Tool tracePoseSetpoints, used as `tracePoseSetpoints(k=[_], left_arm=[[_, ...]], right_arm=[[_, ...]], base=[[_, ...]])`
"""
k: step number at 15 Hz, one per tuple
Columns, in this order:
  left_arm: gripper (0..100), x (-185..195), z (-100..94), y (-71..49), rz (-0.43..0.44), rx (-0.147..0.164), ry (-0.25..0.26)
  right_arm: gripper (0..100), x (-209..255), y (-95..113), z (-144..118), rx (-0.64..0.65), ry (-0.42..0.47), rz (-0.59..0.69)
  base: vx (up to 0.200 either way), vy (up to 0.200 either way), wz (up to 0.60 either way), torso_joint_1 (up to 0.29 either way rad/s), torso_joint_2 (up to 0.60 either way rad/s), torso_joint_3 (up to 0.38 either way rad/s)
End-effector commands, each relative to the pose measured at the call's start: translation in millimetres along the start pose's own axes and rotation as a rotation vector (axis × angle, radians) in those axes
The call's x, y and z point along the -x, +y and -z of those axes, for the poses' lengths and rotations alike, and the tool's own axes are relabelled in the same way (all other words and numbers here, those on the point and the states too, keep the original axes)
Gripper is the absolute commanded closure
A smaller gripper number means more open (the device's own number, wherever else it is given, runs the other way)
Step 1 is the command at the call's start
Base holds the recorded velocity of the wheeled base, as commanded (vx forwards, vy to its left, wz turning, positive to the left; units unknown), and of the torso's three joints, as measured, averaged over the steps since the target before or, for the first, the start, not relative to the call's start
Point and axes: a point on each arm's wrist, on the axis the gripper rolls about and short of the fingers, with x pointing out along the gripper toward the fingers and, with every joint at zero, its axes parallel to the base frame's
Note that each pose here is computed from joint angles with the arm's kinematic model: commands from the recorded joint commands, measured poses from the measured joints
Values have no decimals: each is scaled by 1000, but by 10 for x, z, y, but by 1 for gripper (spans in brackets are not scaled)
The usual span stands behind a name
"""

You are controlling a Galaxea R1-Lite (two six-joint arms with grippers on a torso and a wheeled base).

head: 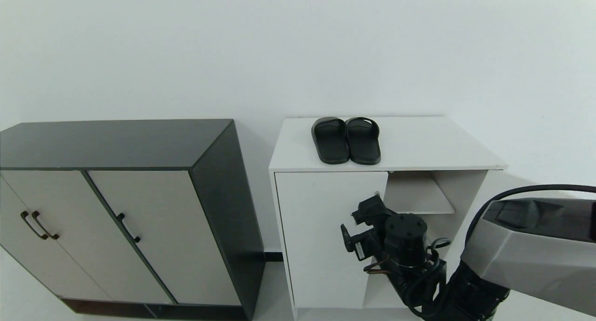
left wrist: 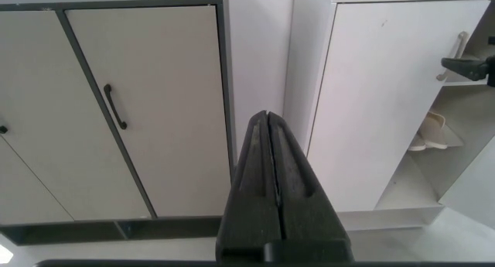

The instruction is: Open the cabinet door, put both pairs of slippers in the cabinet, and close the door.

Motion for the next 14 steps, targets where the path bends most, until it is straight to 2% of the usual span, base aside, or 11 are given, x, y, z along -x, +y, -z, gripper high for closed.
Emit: tracePoseSetpoints(k=[1,3,5,7,11,14], left_arm=[[100,0,0,0,-1,0,0],[100,0,0,0,1,-1,0],[100,0,0,0,1,-3,0],[100,0,0,0,1,-1,0],[100,0,-1,0,1,-3,-1],[100,0,-1,0,1,-4,-1]], right_arm=[[0,195,-58,-789,-149,-40,-27],[0,279,-76,-1177,-245,38,-36],[0,228,-112,-1454,-316,42,64],[0,199,-147,-1499,-335,31,127],[0,189,-148,-1487,-336,32,136],[0,184,-149,-1468,-334,37,138]], base=[[0,0,0,0,0,0],[0,0,0,0,0,0],[0,0,0,0,0,0],[0,0,0,0,0,0],[0,0,0,0,0,0],[200,0,0,-1,-4,1]])
